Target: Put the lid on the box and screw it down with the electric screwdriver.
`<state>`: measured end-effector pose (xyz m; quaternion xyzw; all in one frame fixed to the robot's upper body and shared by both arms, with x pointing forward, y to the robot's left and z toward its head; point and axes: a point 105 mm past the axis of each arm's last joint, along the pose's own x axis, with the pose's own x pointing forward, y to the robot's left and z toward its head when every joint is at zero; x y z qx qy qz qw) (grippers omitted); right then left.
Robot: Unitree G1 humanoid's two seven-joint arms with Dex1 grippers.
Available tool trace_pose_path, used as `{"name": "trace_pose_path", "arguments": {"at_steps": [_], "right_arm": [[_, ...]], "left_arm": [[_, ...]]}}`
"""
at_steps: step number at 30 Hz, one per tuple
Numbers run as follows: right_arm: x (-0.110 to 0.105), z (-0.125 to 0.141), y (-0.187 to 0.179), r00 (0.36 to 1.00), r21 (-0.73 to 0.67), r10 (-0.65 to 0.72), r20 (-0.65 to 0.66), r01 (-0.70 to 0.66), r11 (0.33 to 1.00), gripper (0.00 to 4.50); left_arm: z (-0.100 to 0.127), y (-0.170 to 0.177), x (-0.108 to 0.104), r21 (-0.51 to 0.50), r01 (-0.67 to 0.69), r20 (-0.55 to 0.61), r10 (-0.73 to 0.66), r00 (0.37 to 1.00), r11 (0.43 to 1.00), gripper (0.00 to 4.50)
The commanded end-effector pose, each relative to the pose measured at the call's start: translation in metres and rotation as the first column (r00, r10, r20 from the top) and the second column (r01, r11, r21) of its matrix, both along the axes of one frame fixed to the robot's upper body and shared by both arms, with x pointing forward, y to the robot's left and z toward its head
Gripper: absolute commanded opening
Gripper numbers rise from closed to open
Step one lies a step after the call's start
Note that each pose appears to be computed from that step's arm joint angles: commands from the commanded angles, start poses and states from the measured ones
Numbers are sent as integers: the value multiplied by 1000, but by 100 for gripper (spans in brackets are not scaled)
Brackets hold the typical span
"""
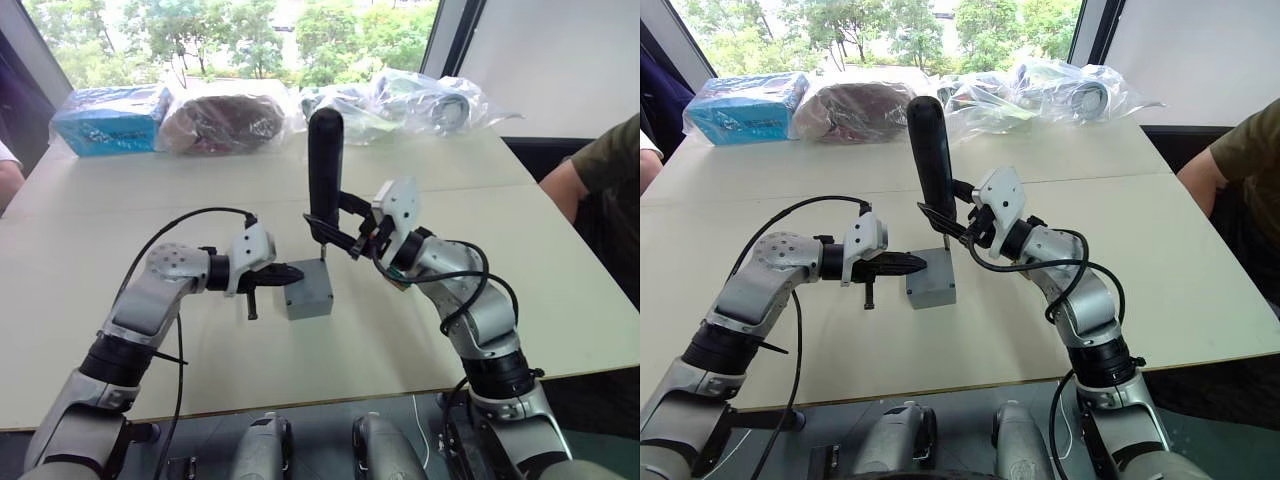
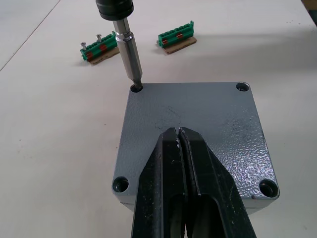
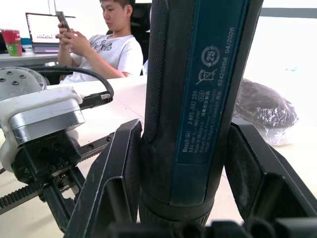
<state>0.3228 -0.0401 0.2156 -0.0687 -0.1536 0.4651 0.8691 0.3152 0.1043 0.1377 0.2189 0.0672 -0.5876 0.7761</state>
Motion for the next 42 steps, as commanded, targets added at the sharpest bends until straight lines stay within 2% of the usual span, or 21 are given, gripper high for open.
{"name": "trace_pose_path", "arguments": {"at_steps": [1,8,22,31,42], "right_arm": [[3,20,0,997,27,-14,74,12,1000,189],[4,18,2,997,16,-6,73,5,1000,189],[-6,-22,8,990,-93,59,-129,-72,993,189],[4,-60,3,949,-219,-44,-311,-26,975,189],[9,-77,-3,908,-249,-120,-401,18,968,189]], "left_arm": [[-12,1,-2,38,-9,-36,10,999,999,0],[-12,1,-2,38,-10,-35,11,999,999,0],[-13,0,-3,39,-7,-36,9,999,999,0],[-14,-1,-4,36,-10,-41,12,999,999,0],[-17,0,-5,42,-13,-46,15,999,999,0]]}}
